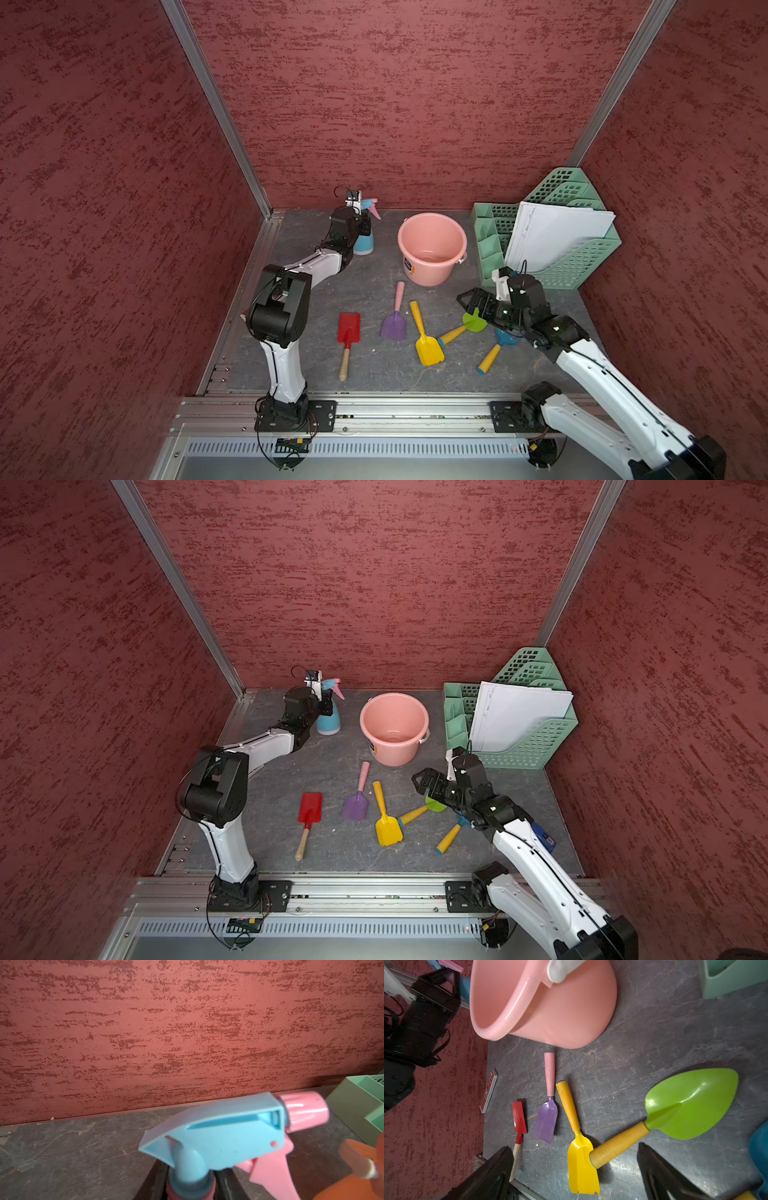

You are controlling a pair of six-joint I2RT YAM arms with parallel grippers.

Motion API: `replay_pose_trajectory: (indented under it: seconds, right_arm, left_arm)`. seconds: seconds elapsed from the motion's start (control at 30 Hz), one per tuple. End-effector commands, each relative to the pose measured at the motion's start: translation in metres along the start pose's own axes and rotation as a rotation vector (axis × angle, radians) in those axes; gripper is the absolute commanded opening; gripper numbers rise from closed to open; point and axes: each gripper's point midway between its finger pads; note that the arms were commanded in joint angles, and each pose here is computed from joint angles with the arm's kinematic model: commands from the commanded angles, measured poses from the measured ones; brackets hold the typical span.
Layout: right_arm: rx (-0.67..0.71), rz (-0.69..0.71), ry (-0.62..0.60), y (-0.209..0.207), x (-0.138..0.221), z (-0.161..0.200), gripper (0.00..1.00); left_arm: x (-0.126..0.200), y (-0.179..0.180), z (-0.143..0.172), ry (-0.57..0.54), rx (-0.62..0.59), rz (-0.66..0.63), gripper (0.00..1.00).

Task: Organize the gardening tools
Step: Pick up the gardening tool from the center of the board, then place the gardening tool at the center of the board.

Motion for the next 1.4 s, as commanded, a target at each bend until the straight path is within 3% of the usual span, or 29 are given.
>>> replay_pose_trajectory:
  seconds: [0.0,0.5,1.13,1.37]
  right_arm:
    - [0.027,-0.067,-0.033,0.013,0.001,-0.005,0.98]
    - [0.044,-0.115,-0.060,0.016,-0.004,-0.008,0.98]
    - [0.031,-0.122,-0.067,0.014,-0.010,-0.009,0.98]
    - [0.028,-0.119,-0.069,0.013,-0.010,-0.008,0.98]
  left_arm:
    - [-0.001,0.011,-0.036,-0.200,-0.006,-0.061,0.00]
    - [0.003,0.022,-0.018,-0.353,-0.048,-0.153,0.00]
    - [-0.008,0.022,0.024,-0.288,-0.042,-0.183,0.00]
    - [-0.007,0.022,0.032,-0.277,-0.042,-0.196,0.32]
Point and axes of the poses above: each gripper's point midway between its finger pads, its own x axis back along the fingers, its own y axis along the line the jaws close on, z = x × y, and after that the axes turned 10 degrees about -x, right-handed
